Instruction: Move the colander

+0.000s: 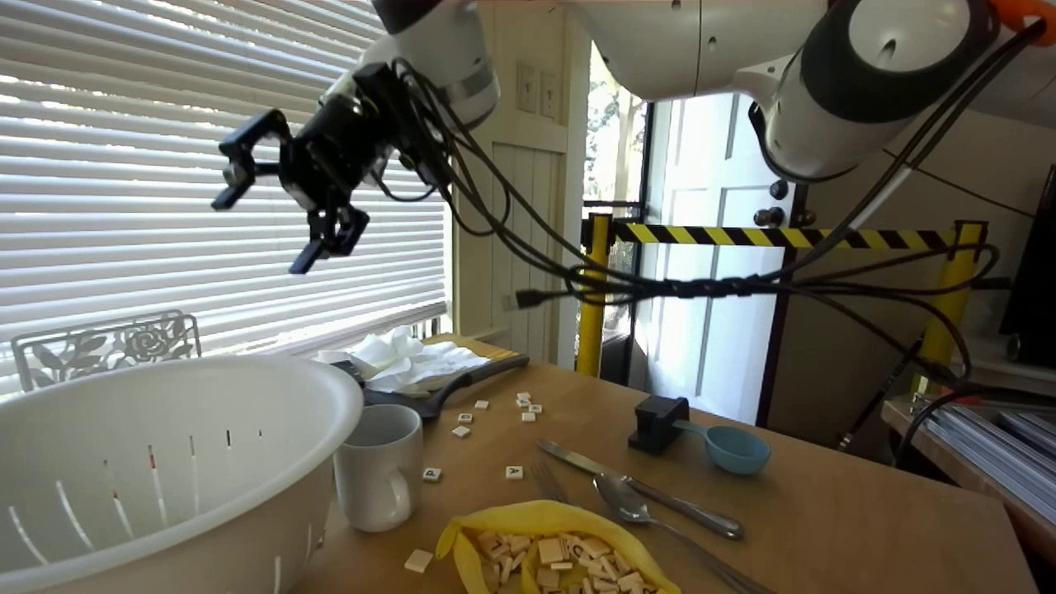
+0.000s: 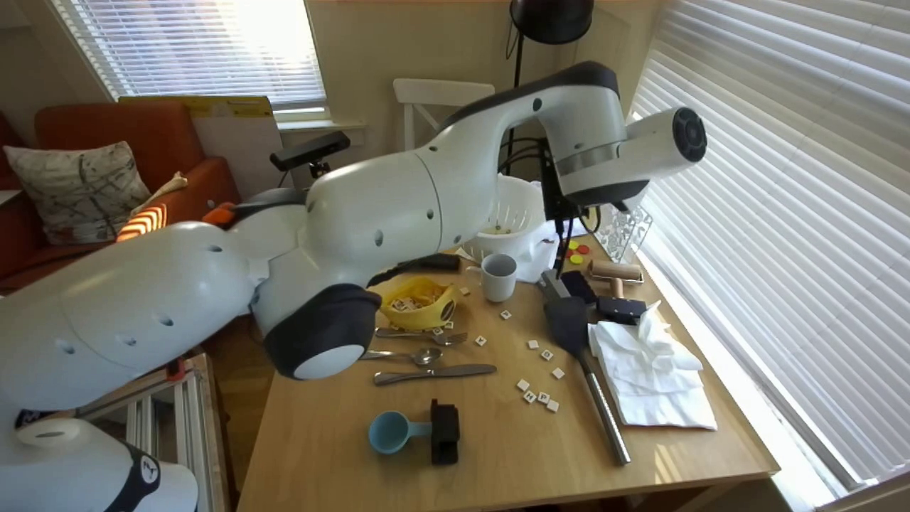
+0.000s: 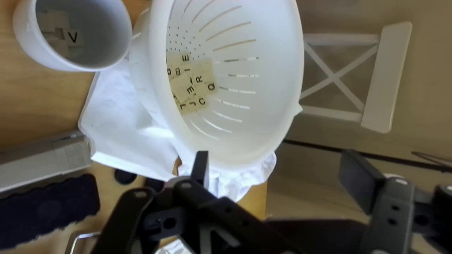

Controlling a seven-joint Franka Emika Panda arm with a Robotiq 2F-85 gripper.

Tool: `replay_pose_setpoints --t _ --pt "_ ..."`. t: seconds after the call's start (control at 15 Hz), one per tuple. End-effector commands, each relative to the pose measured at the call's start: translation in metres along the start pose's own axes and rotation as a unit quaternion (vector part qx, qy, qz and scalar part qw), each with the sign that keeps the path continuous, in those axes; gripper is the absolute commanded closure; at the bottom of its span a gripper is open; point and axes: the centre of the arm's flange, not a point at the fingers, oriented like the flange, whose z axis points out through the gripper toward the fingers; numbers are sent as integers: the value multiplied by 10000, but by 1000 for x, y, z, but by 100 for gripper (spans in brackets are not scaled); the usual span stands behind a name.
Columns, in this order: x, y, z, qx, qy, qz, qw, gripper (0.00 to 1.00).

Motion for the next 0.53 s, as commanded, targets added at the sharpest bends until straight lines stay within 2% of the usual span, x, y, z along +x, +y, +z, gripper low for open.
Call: replay_pose_setpoints --t 0.0,0.2,0.47 --pt "-67 -32 -48 -663 629 340 9952 0" --pt "-81 -42 -78 -1248 1007 564 9854 0" --pt "-87 -44 -98 -2076 1294 971 9648 0"
